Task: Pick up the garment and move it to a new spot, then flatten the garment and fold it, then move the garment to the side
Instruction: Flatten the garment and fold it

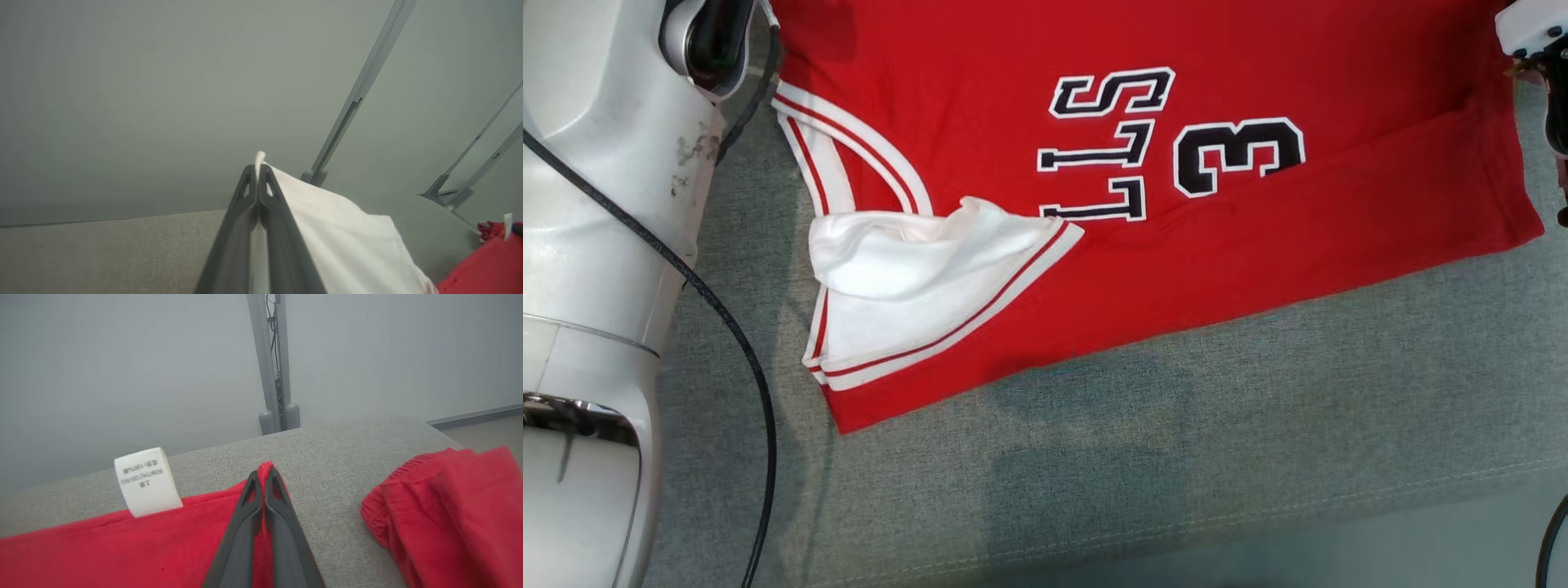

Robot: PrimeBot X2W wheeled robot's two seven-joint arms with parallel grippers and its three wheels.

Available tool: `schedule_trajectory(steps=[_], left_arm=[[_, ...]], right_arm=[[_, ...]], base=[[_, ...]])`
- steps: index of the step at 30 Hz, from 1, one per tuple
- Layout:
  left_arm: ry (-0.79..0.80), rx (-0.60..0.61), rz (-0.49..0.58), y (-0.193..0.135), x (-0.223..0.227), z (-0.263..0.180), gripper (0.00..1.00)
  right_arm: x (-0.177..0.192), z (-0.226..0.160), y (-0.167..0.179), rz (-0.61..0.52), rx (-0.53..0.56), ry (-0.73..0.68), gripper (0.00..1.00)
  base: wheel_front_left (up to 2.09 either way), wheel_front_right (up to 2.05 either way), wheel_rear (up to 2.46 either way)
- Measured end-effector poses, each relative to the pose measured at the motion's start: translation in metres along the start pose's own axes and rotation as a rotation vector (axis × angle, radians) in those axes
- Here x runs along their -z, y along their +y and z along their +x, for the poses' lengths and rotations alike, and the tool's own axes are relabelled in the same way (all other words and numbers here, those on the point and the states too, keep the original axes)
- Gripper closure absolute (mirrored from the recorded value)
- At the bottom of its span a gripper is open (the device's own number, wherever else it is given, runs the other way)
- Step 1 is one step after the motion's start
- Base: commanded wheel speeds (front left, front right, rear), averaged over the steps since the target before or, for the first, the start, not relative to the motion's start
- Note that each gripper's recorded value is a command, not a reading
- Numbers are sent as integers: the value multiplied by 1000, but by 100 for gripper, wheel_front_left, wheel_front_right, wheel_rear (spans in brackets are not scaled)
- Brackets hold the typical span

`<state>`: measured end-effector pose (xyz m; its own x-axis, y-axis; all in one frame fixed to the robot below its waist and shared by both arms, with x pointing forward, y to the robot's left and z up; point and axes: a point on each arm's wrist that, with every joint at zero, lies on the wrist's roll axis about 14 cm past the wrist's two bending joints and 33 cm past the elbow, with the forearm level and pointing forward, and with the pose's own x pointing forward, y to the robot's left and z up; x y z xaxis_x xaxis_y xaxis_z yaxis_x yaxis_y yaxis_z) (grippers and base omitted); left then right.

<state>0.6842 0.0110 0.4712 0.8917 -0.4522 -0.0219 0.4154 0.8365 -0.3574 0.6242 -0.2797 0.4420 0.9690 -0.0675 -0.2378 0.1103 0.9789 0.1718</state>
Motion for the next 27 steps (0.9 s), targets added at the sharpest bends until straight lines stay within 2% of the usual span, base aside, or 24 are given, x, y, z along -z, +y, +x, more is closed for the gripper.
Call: schedule_trajectory(steps=[3, 8, 14, 20, 27], left_arm=[[-50, 41, 3, -11, -14, -1, 100], [-45, 74, -41, -20, -4, -14, 100], [-22, 75, -88, -17, 12, -54, 100], [-132, 100, -128, -32, -17, -97, 100], [-150, 60, -176, -39, -14, -151, 100]], right_arm=[[2, 0, 5, -12, -14, 10, 100], [-3, -4, 9, 8, -24, -10, 100], [9, -25, 2, 8, -29, 4, 100], [8, -46, -11, 13, -34, -5, 100], [9, -62, 3, 15, -102, -22, 100]], base=[[0, 0, 0], [0, 0, 0], [0, 0, 0], [0, 0, 0], [0, 0, 0]])
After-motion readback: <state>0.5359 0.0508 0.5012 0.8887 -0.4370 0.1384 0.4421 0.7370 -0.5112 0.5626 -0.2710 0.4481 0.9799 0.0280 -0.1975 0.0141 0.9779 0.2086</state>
